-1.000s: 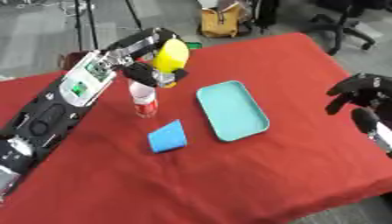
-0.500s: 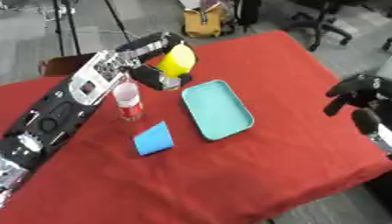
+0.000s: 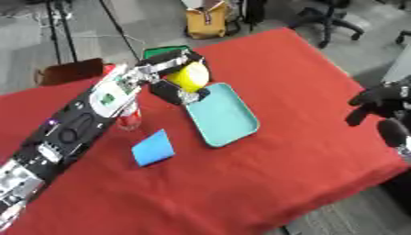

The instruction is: Pick up objects on the table and place them in the box.

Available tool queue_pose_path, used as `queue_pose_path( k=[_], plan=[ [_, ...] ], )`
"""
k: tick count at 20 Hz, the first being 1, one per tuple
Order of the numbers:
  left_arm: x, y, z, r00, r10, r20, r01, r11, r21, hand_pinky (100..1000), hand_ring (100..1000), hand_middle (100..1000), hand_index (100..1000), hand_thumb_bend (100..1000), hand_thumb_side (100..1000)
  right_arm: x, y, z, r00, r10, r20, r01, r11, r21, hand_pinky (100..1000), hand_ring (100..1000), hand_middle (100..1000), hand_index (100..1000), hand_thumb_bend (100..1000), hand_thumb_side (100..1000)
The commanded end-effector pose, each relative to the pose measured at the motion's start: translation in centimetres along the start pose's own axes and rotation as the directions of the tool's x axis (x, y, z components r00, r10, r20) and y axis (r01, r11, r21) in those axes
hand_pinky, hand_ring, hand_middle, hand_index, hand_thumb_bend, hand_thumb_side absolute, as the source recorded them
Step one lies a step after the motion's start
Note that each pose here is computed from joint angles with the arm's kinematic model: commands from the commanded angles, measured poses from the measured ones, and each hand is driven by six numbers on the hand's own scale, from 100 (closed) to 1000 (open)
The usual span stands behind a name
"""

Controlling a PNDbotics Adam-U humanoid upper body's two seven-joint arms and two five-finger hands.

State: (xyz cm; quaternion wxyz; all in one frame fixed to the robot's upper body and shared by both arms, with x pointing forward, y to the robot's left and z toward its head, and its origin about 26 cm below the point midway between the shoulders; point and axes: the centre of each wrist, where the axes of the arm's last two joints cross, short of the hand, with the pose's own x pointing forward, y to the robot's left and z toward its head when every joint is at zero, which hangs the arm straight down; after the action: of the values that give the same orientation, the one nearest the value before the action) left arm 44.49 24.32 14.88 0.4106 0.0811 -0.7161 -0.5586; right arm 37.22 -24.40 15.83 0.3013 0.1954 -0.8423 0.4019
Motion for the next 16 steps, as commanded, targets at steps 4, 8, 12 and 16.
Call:
queue_pose_path(
  k=[4, 8, 12, 16],
  plan=[
    [0.3, 0.7, -0.9, 0.999, -0.032, 0.011, 0.031, 0.997, 0.072, 558, 783, 665, 698, 100, 511, 1.6, -0.5, -1.3, 0.981, 0.114, 0.159, -0.134, 0.983, 0.125, 608, 554, 667, 760, 248, 483],
    [0.5, 0.2, -1.5, 0.997, -0.07, 0.02, 0.068, 0.993, 0.092, 568, 798, 698, 723, 100, 547, 2.0, -0.4, -1.6, 0.978, 0.108, 0.176, -0.131, 0.983, 0.126, 608, 554, 667, 760, 247, 484],
    [0.6, -0.4, -1.8, 0.994, -0.105, 0.023, 0.102, 0.99, 0.1, 589, 820, 753, 765, 100, 561, 2.2, -0.4, -1.7, 0.977, 0.106, 0.187, -0.131, 0.984, 0.123, 609, 555, 667, 760, 248, 484],
    [0.3, -1.0, -1.9, 0.985, -0.171, 0.014, 0.169, 0.982, 0.084, 618, 827, 773, 782, 100, 509, 2.4, -0.4, -1.9, 0.975, 0.106, 0.195, -0.131, 0.984, 0.121, 609, 555, 667, 760, 248, 484]
  ],
)
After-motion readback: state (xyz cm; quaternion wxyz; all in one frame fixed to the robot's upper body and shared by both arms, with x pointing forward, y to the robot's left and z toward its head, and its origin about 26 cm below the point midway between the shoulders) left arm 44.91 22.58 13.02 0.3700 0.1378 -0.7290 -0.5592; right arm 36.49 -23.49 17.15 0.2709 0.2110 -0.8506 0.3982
